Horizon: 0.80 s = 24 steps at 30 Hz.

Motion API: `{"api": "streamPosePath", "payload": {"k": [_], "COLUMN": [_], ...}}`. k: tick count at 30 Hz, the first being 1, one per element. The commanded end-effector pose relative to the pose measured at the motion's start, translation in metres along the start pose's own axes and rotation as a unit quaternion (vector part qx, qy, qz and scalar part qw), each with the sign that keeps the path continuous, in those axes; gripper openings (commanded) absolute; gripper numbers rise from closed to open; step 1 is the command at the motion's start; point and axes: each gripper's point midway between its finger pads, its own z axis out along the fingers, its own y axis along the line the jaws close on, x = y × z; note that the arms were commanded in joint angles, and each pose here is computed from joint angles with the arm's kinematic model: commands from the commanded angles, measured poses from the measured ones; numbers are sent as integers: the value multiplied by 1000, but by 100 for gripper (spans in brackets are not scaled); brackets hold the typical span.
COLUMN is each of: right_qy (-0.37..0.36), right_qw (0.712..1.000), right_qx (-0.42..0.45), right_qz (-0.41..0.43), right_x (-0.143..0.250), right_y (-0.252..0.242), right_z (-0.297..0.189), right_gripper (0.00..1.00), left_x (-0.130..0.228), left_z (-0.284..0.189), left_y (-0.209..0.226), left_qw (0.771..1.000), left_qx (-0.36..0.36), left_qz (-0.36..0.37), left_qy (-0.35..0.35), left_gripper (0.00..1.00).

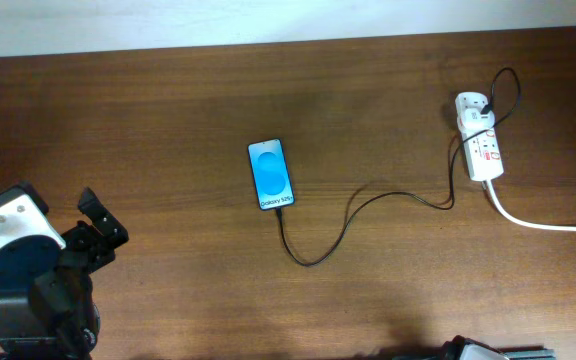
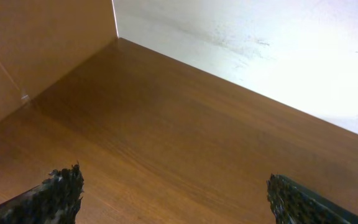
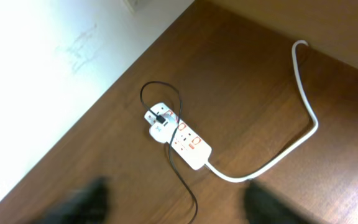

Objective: Plug charger to phone and switch on socket

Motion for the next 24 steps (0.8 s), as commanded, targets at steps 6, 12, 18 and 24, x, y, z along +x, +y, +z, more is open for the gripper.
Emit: {"api": "streamPosePath", "payload": {"k": [6,12,18,24], "right_qy": [5,25,-24,-74], "right_qw": [1000,1000,999,985], "right_qx": [1,10,-30,-119], "right_qz": [-6,-7,-15,-101], "right_x": [4,6,7,41], "right_y": [-2,-2,7,27], "right_z": [-4,14,-38,-111], "right_gripper": [99,99,99,99], "left_x": [0,0,0,0], "left_z": [0,0,0,0], "left_y": [4,4,4,4], "left_qw": [1000,1000,1000,1000], "left_qx": [-8,-8,-8,-8], "left_qz": [-6,-6,-6,-6], "left_qy": [-3,-3,-3,-3], "left_gripper": [99,99,99,99]}}
